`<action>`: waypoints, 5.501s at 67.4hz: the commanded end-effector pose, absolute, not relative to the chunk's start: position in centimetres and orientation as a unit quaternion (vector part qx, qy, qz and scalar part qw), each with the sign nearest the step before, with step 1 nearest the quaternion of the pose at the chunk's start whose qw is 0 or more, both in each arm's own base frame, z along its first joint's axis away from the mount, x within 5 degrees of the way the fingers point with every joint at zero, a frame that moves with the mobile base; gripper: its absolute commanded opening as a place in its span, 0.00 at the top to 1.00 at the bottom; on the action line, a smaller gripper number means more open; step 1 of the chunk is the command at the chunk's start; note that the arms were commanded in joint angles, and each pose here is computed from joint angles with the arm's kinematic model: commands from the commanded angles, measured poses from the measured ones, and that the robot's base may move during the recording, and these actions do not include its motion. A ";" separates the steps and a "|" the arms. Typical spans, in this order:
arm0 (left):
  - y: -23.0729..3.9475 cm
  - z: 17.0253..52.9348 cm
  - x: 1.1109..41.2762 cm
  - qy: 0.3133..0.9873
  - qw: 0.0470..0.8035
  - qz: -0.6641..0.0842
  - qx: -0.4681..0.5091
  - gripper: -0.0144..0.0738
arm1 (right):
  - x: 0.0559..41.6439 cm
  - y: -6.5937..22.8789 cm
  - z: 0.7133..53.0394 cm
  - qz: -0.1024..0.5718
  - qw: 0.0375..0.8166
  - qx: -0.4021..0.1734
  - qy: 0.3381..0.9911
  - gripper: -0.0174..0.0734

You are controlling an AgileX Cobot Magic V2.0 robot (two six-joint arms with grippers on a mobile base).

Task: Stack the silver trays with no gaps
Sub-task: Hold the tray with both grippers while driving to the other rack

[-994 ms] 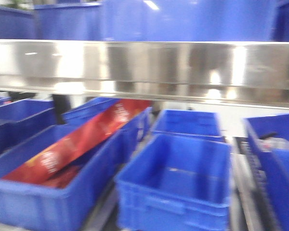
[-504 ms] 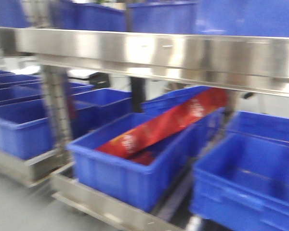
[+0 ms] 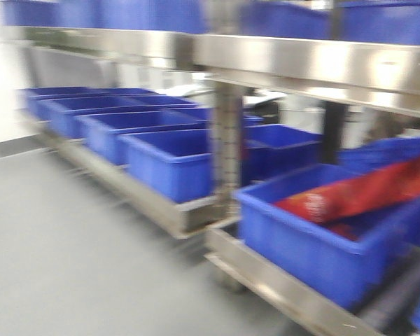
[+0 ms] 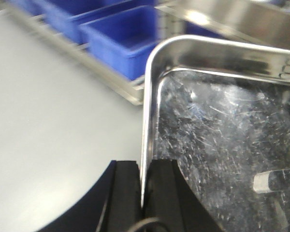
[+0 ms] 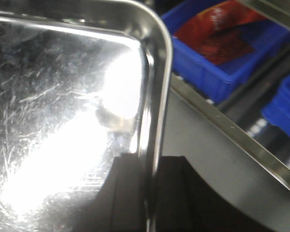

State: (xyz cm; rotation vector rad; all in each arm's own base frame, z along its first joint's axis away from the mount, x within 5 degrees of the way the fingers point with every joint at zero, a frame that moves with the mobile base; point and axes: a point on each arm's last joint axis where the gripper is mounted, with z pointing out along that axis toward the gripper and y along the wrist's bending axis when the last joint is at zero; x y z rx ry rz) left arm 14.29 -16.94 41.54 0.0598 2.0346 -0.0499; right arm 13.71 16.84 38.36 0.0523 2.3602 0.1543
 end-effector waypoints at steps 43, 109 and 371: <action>-17.1 42.1 14.3 0.837 0.545 -0.035 0.034 0.85 | 13.6 17.1 38.8 0.082 0.391 0.008 0.917 0.81; -17.1 42.1 14.3 0.837 0.545 -0.035 0.034 0.85 | 13.6 17.1 38.8 0.082 0.391 0.008 0.917 0.81; -17.1 42.1 14.3 0.836 0.547 -0.034 0.034 0.85 | 13.7 17.6 39.0 0.109 0.399 -0.003 0.910 0.81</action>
